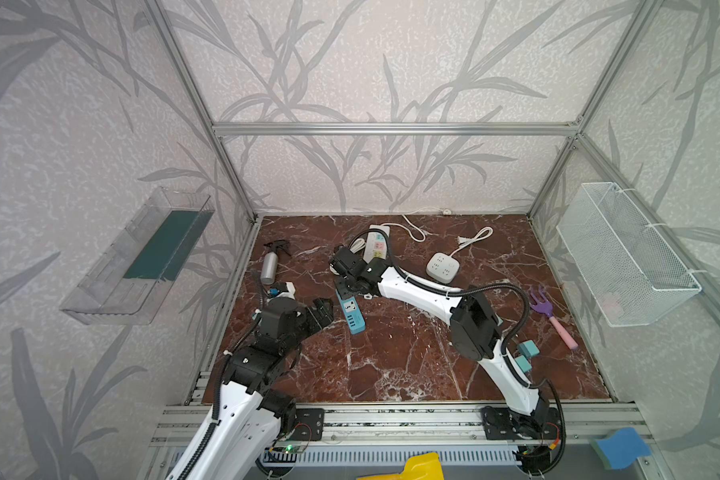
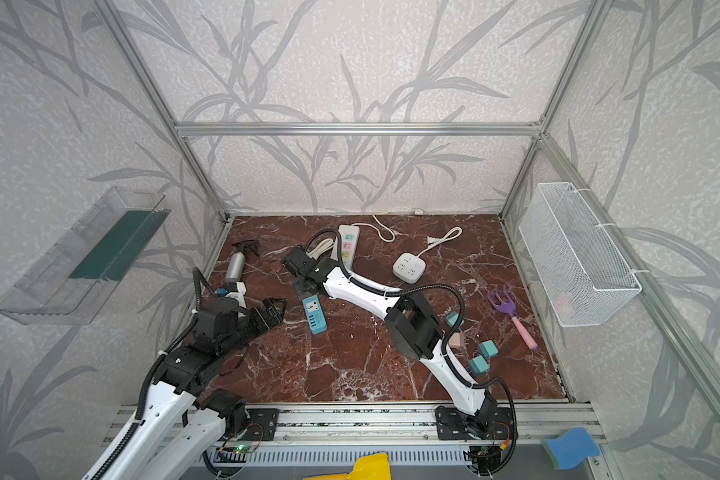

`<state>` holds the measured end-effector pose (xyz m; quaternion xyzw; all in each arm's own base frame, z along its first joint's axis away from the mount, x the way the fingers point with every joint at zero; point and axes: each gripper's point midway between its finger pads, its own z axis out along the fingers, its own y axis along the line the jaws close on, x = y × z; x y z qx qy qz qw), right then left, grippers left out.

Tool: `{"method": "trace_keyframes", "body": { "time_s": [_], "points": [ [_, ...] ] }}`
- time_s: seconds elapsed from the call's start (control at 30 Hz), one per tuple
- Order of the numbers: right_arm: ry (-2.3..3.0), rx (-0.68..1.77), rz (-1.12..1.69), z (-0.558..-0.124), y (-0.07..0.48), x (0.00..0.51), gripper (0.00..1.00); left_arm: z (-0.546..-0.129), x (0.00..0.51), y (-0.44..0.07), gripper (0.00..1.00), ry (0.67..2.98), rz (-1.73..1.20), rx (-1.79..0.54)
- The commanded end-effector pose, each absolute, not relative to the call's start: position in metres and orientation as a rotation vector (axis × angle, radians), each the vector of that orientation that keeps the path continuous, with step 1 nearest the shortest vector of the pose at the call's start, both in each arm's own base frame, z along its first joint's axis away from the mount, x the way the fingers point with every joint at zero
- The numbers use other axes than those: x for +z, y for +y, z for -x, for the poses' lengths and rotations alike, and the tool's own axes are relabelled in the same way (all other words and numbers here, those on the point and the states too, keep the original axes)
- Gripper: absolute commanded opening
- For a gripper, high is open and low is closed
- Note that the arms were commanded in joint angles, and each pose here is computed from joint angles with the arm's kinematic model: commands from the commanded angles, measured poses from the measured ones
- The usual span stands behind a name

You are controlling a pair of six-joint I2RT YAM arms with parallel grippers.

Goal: Insert the plug
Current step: 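Lower the green adapter with the right gripper onto the blue strip's socket nearest its cord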

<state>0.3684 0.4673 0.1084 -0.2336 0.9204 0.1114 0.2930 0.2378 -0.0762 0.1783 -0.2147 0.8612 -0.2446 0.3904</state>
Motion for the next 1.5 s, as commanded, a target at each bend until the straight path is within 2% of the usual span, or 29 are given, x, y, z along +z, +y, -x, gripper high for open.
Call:
{"method": "trace_keyframes", "body": {
  "time_s": [0.0, 0.4, 0.77, 1.13, 1.47],
  "points": [
    [2.436, 0.248, 0.605, -0.374, 0.466, 0.110, 0.00, -0.237, 0.175, -0.072, 0.97, 2.198, 0.572, -0.599],
    [2.485, 0.299, 0.607, -0.369, 0.474, 0.087, 0.00, -0.237, 0.175, -0.071, 0.97, 2.201, 0.573, -0.592],
    [2.459, 0.174, 0.574, -0.372, 0.468, 0.080, 0.00, -0.236, 0.174, -0.071, 0.97, 2.203, 0.571, -0.587],
    [2.641, -0.004, 0.649, -0.347, 0.439, 0.006, 0.00, -0.236, 0.173, -0.069, 0.97, 2.211, 0.574, -0.571],
    [2.703, -0.028, 0.644, -0.337, 0.424, -0.023, 0.00, -0.236, 0.173, -0.068, 0.97, 2.210, 0.570, -0.568]
  ]
}}
